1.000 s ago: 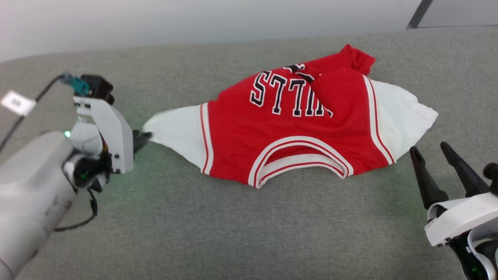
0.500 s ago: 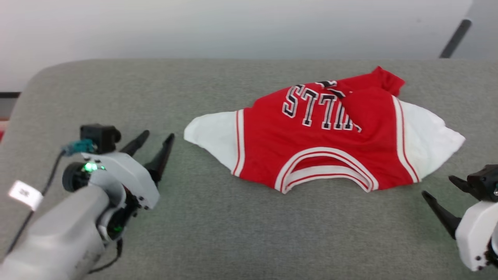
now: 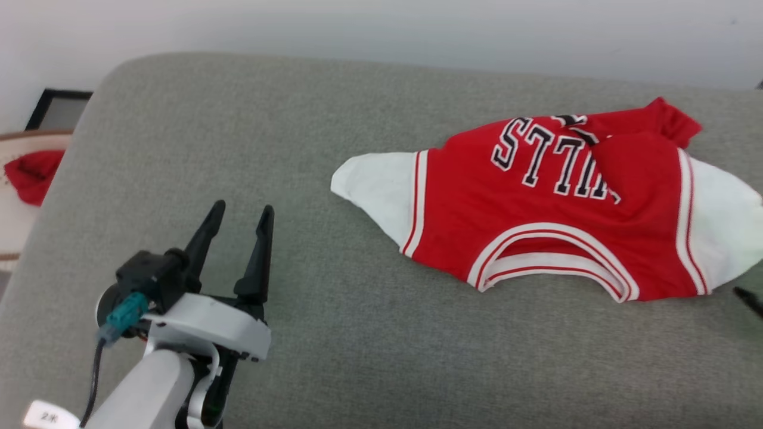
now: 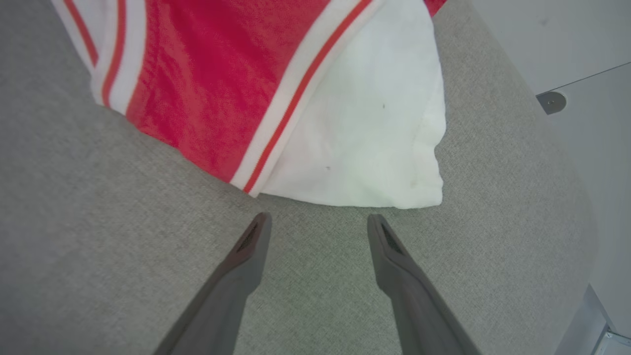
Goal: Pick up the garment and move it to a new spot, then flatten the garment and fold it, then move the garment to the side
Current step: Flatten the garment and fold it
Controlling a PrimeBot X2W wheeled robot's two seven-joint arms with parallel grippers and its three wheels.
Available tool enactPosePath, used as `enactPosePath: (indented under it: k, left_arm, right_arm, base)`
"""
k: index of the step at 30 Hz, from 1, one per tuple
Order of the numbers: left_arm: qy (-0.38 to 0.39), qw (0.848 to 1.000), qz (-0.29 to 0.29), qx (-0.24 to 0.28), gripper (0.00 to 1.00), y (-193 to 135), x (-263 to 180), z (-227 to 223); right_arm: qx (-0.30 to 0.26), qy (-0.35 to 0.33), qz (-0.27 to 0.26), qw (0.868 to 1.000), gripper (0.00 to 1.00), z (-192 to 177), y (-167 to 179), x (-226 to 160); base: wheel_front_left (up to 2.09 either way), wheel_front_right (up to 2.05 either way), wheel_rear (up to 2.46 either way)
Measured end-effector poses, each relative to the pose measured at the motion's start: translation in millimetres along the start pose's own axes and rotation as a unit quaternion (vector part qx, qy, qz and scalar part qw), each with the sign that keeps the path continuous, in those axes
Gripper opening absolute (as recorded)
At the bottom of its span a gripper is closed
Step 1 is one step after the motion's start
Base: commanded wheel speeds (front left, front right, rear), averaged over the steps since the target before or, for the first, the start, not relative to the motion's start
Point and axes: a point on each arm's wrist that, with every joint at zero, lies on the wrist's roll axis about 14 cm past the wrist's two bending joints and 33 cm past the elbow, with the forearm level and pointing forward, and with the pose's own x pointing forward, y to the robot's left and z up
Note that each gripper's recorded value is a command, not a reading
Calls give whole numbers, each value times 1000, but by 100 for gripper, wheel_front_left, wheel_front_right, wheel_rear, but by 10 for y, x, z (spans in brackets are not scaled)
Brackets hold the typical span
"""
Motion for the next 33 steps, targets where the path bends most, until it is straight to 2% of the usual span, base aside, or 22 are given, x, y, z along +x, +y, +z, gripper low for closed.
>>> enactPosePath:
  k: [4,9,14,15,17,22,26,31,33]
  left_arm:
    - [-3,1000,12,8,100,73,-58,-43]
    - [2,1000,19,4,100,116,-74,-128]
    - [7,1000,21,7,100,152,-66,-190]
    - [7,1000,18,8,100,148,-66,-198]
    - [9,1000,9,11,100,137,-62,-211]
    - [25,998,-24,43,100,142,-35,-244]
    - [55,991,-82,92,100,83,99,-219]
    - [142,962,-167,160,100,-105,287,-324]
    - [190,938,-220,191,100,-293,255,-481]
  right_arm:
    - [-13,24,3,1000,100,-58,-108,157]
    - [-20,45,34,998,100,-120,3,404]
    - [-41,46,42,997,100,-78,-8,582]
    - [-43,48,44,997,58,-84,-2,607]
    - [-39,55,50,996,0,-105,9,644]
    - [-39,52,54,996,0,-69,2,703]
    - [-29,47,56,997,0,-58,-11,716]
    - [-23,43,55,997,0,-38,-35,742]
    - [-23,41,56,997,0,-27,-31,756]
  base:
    - [0,0,0]
    - [0,0,0]
    - [0,0,0]
    - [0,0,0]
    - [0,0,0]
    - [0,0,0]
    - [0,0,0]
    - [0,0,0]
    - [0,0,0]
